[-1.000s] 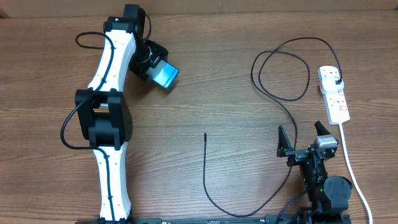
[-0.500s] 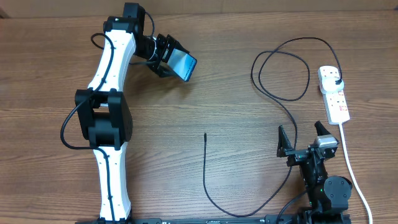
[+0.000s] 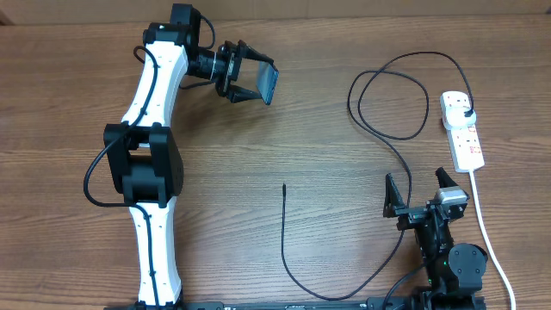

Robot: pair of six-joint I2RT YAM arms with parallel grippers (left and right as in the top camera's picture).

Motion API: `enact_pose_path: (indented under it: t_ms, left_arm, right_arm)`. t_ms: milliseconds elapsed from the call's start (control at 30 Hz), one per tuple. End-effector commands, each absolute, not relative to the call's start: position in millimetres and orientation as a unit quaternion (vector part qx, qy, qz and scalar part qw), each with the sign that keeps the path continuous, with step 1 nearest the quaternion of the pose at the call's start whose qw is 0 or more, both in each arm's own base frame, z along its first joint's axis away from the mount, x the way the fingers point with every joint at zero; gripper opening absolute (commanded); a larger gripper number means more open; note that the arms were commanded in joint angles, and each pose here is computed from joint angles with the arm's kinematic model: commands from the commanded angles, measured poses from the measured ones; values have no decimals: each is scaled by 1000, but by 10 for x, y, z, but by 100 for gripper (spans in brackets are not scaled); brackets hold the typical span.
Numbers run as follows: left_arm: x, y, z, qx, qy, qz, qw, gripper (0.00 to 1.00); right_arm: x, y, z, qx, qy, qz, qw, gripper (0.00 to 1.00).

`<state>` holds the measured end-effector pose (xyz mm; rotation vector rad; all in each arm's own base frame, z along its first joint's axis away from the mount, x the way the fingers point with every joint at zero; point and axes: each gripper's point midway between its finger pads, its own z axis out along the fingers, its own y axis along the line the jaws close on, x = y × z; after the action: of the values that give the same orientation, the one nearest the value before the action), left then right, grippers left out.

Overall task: Plug charger to phone and switch on socket
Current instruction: 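Lift the phone with the left gripper and tilt it upright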

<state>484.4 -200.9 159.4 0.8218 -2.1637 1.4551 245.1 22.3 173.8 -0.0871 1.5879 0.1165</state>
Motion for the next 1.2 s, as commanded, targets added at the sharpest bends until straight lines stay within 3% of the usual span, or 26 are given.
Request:
enact_pose_path:
  t_ms: [0, 1167]
  left_arm:
    - [4810, -2100, 1884, 263, -754, 562, 214, 4]
    - [4778, -2133, 2005, 275, -726, 578, 250, 4]
  right_arm:
    - [2450, 243, 1717, -43, 711, 55, 700, 100]
    - [2450, 242, 1716, -43, 711, 55, 699, 100]
